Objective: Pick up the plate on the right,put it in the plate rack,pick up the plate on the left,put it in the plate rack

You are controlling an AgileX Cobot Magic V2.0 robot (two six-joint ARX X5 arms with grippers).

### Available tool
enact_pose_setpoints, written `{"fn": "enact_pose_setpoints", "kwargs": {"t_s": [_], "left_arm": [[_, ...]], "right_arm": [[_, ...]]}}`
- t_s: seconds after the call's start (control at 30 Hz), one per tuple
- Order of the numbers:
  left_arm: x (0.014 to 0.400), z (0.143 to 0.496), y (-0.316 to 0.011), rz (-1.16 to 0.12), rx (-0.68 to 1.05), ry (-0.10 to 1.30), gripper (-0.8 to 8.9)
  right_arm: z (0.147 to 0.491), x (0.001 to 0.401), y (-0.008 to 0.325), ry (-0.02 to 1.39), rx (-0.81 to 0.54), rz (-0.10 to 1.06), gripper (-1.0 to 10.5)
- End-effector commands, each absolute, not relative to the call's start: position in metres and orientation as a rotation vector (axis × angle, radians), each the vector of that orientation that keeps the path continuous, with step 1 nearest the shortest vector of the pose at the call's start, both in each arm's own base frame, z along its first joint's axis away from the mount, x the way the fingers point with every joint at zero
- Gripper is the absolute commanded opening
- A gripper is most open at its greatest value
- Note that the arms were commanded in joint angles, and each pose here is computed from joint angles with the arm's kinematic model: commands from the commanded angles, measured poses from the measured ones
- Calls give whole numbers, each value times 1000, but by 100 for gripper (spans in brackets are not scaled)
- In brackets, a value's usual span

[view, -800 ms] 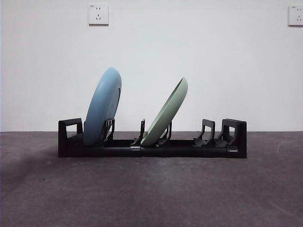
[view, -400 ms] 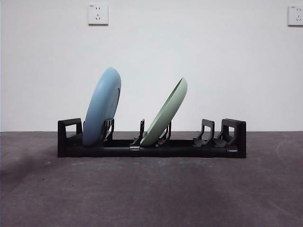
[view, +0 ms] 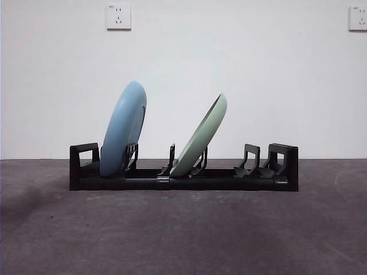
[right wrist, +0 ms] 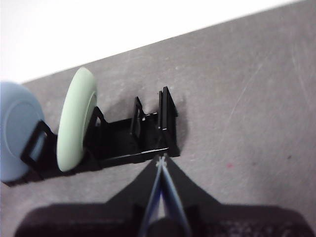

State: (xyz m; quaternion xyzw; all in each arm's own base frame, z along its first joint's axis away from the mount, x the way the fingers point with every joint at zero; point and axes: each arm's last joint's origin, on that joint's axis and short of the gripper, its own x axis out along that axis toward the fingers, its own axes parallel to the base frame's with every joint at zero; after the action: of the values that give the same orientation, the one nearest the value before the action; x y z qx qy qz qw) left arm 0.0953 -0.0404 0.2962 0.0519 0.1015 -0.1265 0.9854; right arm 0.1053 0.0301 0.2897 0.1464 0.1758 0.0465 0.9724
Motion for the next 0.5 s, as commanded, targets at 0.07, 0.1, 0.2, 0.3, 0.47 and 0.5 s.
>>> {"fn": "enact_pose_setpoints", "kwargs": {"t_s": [0.07,0.1,0.2,0.3,0.47,0.5], "left_arm": [[98,291,-42,-251,110,240,-3],[99,290,-42,-251,112,247,-3],[100,288,-43,-251,121,273,-3],[101,286,-43,-251,129,295,-3],[95,282,-39,-245,143,338,-3],[93,281,-38,-246,154,344,-3]], "right_arm": [[287,107,30,362,363,66,2],[287,107,30,360,359,56,2],[287,107,30,360,359,53,2],[287,107,30,363,358,51,2],[285,106,30,379,353,48,2],[285,106,30,380,353,48,2]]}}
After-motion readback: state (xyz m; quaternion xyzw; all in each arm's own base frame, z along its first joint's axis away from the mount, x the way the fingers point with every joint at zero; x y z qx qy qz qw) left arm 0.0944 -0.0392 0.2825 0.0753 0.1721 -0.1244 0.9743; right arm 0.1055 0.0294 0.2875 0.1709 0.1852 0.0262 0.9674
